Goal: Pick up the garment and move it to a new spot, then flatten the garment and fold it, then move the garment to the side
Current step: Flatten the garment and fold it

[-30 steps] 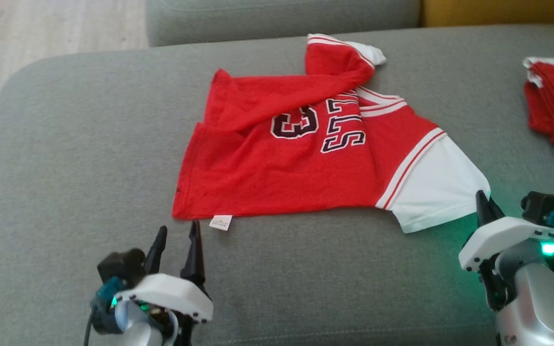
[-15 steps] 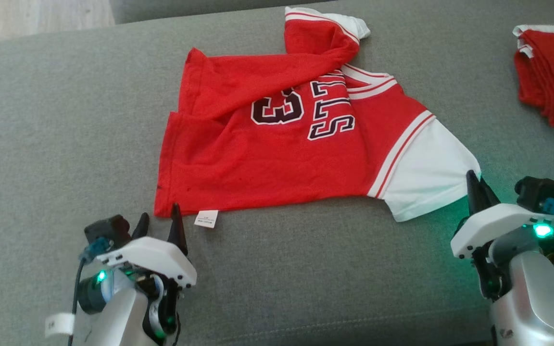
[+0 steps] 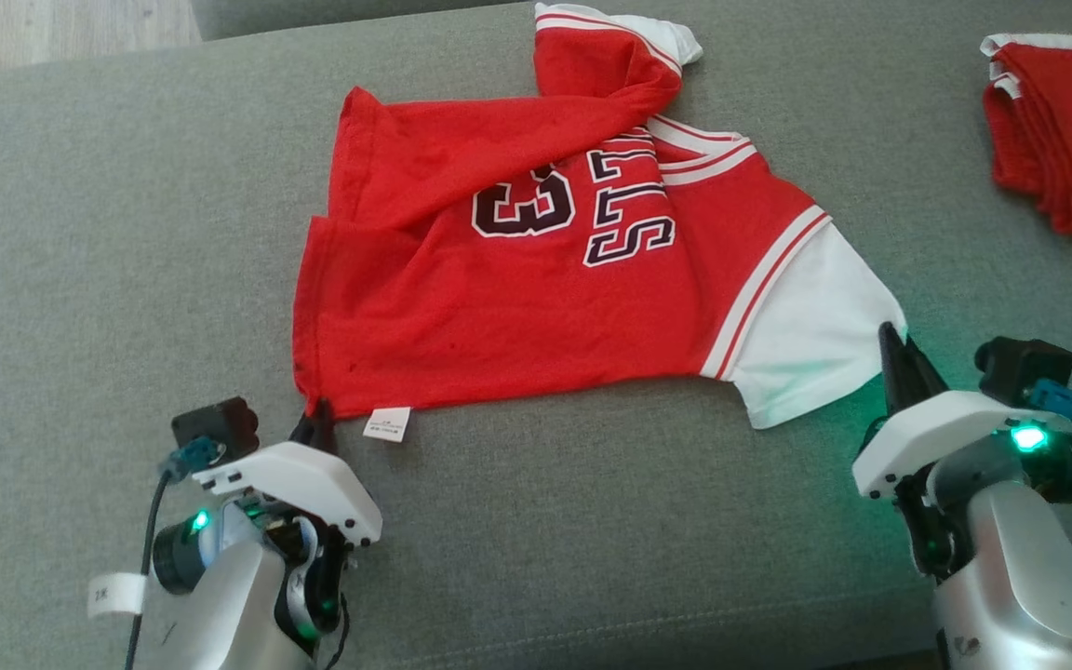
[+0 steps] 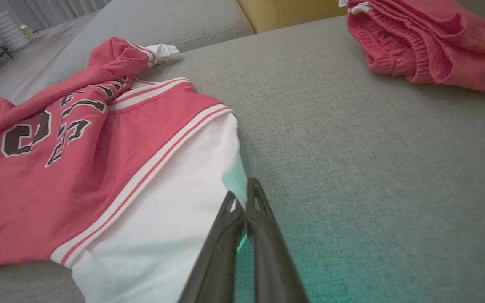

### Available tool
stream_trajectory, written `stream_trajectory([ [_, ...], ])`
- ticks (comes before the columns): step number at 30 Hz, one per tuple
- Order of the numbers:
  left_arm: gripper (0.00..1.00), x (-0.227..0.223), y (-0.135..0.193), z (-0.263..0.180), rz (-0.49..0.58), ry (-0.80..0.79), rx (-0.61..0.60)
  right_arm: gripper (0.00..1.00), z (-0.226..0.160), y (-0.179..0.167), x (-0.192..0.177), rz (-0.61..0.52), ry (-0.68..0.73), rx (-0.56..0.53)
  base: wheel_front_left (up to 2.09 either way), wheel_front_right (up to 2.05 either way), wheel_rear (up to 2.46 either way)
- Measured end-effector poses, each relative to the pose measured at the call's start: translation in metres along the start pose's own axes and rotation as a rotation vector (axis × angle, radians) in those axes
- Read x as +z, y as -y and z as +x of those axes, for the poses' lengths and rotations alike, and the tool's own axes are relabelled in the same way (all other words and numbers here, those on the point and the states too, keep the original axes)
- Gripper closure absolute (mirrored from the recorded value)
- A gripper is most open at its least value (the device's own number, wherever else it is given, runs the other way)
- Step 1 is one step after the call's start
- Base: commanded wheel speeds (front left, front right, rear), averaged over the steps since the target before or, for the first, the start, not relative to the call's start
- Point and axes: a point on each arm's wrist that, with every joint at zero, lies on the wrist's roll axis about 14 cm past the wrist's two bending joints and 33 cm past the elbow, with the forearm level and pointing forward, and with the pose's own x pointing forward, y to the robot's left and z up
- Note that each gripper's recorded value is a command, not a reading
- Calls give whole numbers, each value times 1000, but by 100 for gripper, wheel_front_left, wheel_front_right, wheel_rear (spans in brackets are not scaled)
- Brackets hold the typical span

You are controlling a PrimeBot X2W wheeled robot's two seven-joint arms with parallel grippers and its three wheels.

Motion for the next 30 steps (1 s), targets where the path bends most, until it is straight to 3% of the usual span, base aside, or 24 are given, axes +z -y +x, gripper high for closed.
stream_trajectory([
  [6, 100, 12, 11, -3, -27, 53, -45, 100, 1, -14, 14, 7, 51, 43, 0, 0, 0],
  [15, 100, 106, 50, -32, -139, 352, -208, 100, -19, -50, 105, 47, 347, 194, 0, 0, 0],
  [22, 100, 208, 74, -109, -149, 692, -355, 100, -78, -69, 199, 98, 666, 319, 0, 0, 0],
  [30, 100, 290, 100, -212, -82, 999, -495, 100, -159, -76, 272, 56, 953, 403, 0, 0, 0],
])
